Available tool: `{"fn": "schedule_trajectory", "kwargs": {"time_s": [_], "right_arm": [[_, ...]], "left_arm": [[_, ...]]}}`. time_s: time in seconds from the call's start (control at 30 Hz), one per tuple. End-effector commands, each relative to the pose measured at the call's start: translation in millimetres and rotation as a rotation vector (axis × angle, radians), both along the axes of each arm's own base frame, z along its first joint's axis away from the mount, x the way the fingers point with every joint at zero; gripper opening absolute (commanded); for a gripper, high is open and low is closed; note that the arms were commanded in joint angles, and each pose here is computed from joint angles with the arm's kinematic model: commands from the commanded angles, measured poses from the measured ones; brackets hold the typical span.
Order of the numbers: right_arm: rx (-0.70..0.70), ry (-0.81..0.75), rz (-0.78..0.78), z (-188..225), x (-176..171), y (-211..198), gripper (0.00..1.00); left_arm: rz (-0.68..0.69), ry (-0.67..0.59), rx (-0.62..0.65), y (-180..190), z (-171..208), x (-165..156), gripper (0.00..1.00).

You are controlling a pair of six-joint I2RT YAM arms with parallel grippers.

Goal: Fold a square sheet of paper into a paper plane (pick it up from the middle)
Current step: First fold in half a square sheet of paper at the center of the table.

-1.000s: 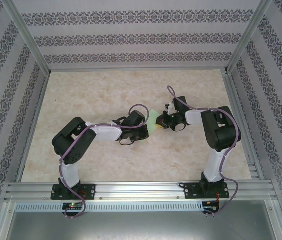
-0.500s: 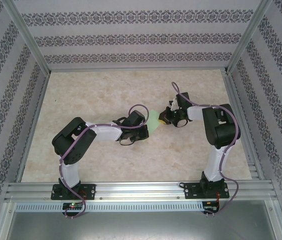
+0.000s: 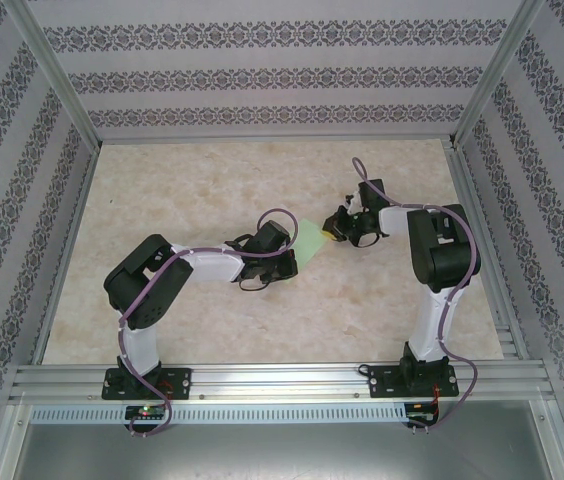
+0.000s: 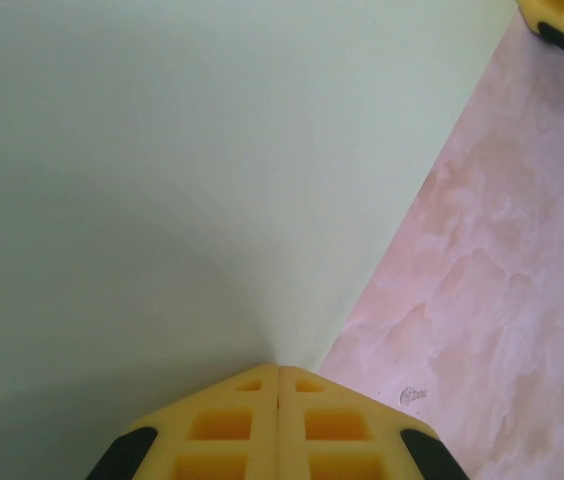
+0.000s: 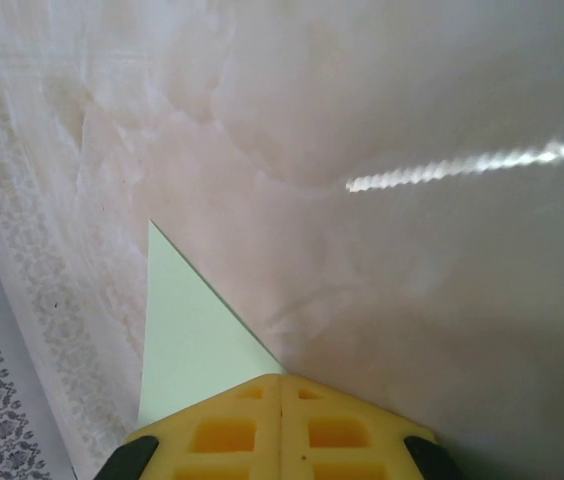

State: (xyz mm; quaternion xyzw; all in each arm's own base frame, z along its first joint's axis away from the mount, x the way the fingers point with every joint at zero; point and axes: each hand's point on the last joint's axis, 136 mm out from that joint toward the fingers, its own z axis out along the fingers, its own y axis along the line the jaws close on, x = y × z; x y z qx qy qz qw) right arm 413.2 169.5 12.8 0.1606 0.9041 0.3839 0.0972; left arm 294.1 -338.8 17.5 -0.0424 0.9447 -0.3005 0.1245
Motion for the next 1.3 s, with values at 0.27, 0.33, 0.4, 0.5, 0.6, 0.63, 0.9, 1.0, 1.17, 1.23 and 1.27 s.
{"fn": "schedule_trajectory", "kwargs": {"time_s": [0.27, 0.33, 0.4, 0.5, 0.6, 0.63, 0.9, 1.0, 1.17, 1.23, 1.27], "right_arm": [[-0.111, -0.145, -0.142, 12.9, 38.8, -47.8, 0.0], [-0.093, -0.18, -0.127, 27.1, 32.3, -44.9, 0.0], [-0.08, -0.196, -0.107, 35.5, 22.0, -41.1, 0.0], [-0.048, -0.19, -0.066, 38.3, 3.1, -25.5, 0.0], [-0.033, -0.169, 0.001, 32.7, -16.3, -1.9, 0.0], [-0.023, -0.161, 0.026, 30.3, -22.1, 6.9, 0.0], [-0.03, -0.096, 0.14, 3.5, -44.2, 40.0, 0.0], [-0.057, -0.05, 0.156, -11.2, -50.8, 39.7, 0.0], [-0.137, 0.005, 0.171, -26.0, -60.7, 29.6, 0.0], [-0.149, 0.007, 0.178, -26.2, -61.5, 28.4, 0.0], [-0.151, 0.008, 0.179, -26.3, -61.4, 28.1, 0.0]], "left_arm": [[0.003, 0.186, 0.18, 38.9, -51.9, -37.9, 0.0], [0.002, 0.183, 0.18, 38.4, -51.1, -36.9, 0.0], [0.002, 0.182, 0.178, 37.8, -50.6, -36.5, 0.0], [-0.001, 0.181, 0.177, 36.9, -50.9, -36.1, 0.0], [-0.004, 0.178, 0.171, 35.2, -49.8, -35.0, 0.0], [-0.005, 0.176, 0.17, 34.6, -48.9, -34.3, 0.0], [-0.016, 0.163, 0.16, 31.2, -43.3, -31.7, 0.0], [-0.036, 0.136, 0.139, 25.6, -35.0, -27.5, 0.0], [-0.129, 0.038, -0.007, -3.1, -0.1, -12.5, 0.0], [-0.153, -0.014, -0.07, -12.9, 16.4, -3.4, 0.0], [-0.164, -0.034, -0.095, -16.9, 22.5, 0.5, 0.01]]}}
